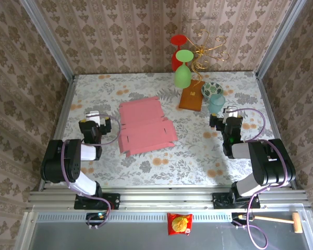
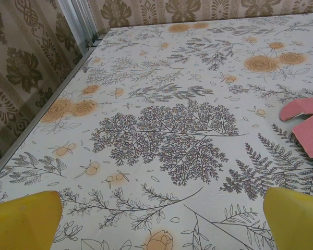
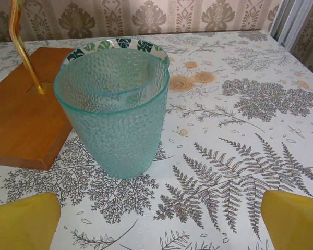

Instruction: Fold the paper box

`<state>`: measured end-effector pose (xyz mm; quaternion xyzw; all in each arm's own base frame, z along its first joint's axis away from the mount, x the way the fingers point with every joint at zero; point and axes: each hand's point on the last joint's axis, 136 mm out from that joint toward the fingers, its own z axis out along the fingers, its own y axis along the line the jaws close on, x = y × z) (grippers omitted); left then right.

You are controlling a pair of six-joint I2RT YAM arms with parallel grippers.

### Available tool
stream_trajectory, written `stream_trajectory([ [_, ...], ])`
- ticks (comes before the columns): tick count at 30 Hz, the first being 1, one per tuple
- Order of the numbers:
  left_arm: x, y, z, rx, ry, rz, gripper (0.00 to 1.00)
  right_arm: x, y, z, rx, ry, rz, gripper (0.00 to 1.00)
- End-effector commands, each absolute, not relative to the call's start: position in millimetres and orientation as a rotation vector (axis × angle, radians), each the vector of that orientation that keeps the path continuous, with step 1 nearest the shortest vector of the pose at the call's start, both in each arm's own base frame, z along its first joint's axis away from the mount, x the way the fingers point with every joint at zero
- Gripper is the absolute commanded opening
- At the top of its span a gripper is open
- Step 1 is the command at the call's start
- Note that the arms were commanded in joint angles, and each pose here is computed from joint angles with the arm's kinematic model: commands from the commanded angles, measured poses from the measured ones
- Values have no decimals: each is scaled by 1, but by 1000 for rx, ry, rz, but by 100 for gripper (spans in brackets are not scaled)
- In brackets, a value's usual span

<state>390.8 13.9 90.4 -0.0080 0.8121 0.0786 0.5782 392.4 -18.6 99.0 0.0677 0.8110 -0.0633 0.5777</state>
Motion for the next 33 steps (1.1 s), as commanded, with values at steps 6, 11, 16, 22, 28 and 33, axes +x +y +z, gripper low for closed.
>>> stream_trajectory([
  [6,397,15,99,-12,1882,200,100,394,-22,100,181,1890,-171,100],
  [11,396,15,99,-10,1881,201,100,395,-23,101,183,1888,-172,100],
  [16,397,14,98,-6,1884,200,100,395,-22,100,183,1889,-170,100],
  [22,395,9,99,23,1871,176,100,393,-17,103,152,1883,-146,100],
  [28,375,1,118,35,1744,284,100,378,-27,123,209,1834,-196,100],
  [33,363,-11,147,60,1663,454,100,366,-30,171,232,1745,-217,100],
])
